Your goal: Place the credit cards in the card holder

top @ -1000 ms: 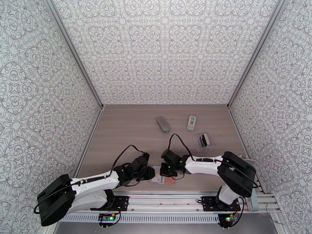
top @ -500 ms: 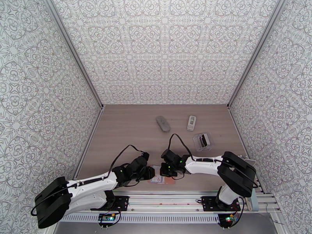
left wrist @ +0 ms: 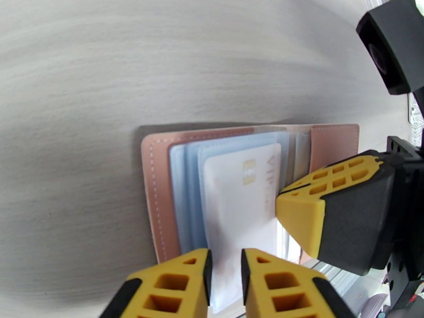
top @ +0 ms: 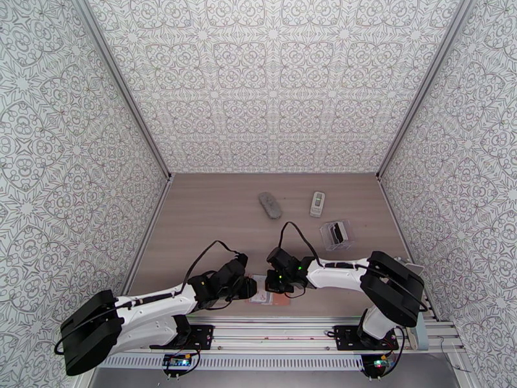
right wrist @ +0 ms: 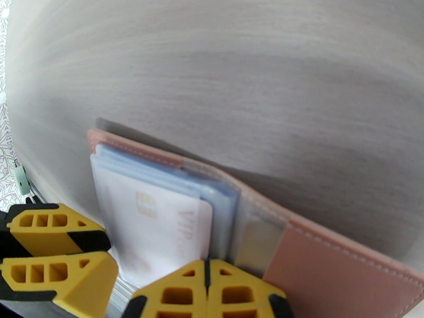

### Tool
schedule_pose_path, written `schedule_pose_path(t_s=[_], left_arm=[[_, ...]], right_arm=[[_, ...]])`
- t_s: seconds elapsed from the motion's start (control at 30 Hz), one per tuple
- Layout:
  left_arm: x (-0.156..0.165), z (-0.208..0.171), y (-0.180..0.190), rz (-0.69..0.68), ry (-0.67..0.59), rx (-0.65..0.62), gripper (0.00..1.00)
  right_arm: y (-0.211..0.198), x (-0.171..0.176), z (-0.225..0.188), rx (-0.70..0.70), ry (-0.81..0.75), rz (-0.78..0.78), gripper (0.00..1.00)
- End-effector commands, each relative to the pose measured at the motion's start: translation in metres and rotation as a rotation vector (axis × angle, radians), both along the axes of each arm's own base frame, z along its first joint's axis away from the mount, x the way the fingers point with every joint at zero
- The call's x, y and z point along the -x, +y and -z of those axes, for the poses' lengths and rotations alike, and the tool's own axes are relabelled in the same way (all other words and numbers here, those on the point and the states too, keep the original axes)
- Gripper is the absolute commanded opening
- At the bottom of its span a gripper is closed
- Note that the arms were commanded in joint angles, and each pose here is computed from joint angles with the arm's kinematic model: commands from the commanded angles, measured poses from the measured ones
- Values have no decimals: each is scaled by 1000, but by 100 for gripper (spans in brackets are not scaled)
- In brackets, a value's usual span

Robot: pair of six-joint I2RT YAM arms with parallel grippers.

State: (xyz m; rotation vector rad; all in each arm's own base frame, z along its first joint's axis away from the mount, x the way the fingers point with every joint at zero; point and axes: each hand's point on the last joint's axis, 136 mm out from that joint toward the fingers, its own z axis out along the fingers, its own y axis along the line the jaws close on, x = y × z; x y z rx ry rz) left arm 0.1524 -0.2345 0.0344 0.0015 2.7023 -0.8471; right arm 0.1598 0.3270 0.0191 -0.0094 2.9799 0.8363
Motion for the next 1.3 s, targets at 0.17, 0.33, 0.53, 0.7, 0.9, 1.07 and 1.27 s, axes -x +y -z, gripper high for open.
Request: schedule_pose_path(t_s=[0.17,0.33,0.53,0.7,0.9,1.07,1.27], left_arm=[[-5,-12,-4,8,-43,-15,26],[-5,-13,2,-1,-55,-33,27],[-3,-10,-2,10,-41,-23,27],[-3,-9,-5,17,-36,-25,27],[-3,-11,-9,27,-39,-18,27],[-2,-11,-13,41,-37,-11,27],[-2,-13,-19,58,-37,-2,27]], right_arm=[[-7,7,13,45,21,-9,0],[-7,7,13,45,21,-9,0],[-7,7,13,45,20,-11,0],[-6,7,13,44,20,-13,0],[-6,7,13,46,22,-15,0],[-6,7,12,45,22,-17,0],[-5,6,11,43,20,-20,0]])
